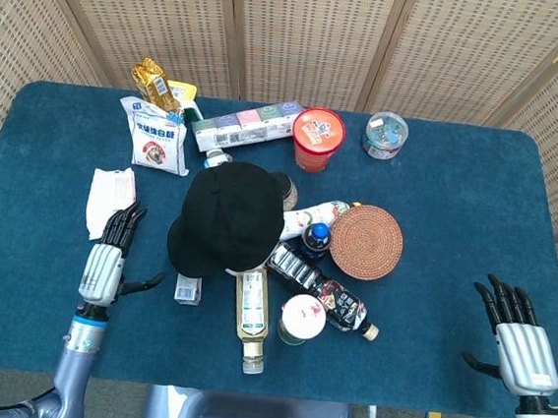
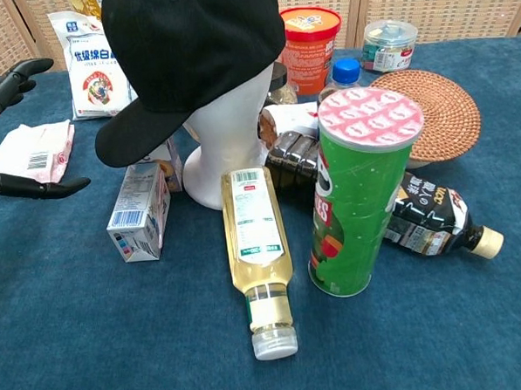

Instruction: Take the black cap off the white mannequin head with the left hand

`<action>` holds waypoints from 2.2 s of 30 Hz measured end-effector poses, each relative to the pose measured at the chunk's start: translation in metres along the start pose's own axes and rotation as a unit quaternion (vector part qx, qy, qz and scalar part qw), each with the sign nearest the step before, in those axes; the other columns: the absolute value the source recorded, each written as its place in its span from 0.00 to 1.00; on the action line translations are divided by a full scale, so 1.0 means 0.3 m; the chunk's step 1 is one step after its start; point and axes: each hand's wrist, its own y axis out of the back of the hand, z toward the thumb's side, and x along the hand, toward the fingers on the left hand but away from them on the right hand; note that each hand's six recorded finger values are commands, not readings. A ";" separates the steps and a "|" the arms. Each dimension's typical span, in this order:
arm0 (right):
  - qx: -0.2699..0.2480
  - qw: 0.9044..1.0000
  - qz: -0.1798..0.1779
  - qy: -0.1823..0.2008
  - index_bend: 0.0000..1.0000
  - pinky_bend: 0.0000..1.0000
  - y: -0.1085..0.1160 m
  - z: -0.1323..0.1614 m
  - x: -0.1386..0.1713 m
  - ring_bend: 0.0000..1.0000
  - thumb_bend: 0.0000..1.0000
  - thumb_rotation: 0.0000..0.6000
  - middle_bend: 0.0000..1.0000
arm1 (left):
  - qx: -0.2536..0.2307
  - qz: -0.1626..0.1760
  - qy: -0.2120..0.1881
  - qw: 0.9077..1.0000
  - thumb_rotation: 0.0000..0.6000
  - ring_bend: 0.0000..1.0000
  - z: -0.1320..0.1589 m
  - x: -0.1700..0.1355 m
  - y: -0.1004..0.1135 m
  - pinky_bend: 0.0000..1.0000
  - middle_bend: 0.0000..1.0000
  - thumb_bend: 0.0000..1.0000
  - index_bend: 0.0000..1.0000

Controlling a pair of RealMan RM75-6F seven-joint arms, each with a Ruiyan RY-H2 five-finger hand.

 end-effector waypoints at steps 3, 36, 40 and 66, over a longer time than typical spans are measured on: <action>0.000 1.000 0.002 0.000 0.06 0.01 -0.004 0.002 -0.003 0.00 0.00 1.00 0.00 | 0.000 0.003 -0.002 1.000 1.00 0.00 0.008 0.011 -0.006 0.00 0.00 0.01 0.00; -0.007 1.000 0.004 0.006 0.06 0.01 0.000 -0.001 -0.009 0.00 0.00 1.00 0.00 | -0.048 0.030 -0.024 0.998 1.00 0.00 0.087 0.100 -0.143 0.01 0.00 0.25 0.00; -0.008 1.000 0.005 0.008 0.07 0.01 0.000 0.001 -0.007 0.00 0.00 1.00 0.00 | -0.050 0.038 -0.029 0.998 1.00 0.00 0.091 0.103 -0.145 0.05 0.00 0.31 0.04; -0.018 1.000 0.007 0.019 0.08 0.01 0.006 0.012 0.003 0.00 0.00 1.00 0.00 | -0.069 0.116 -0.047 0.990 1.00 0.42 0.097 0.118 -0.069 0.55 0.53 0.37 0.69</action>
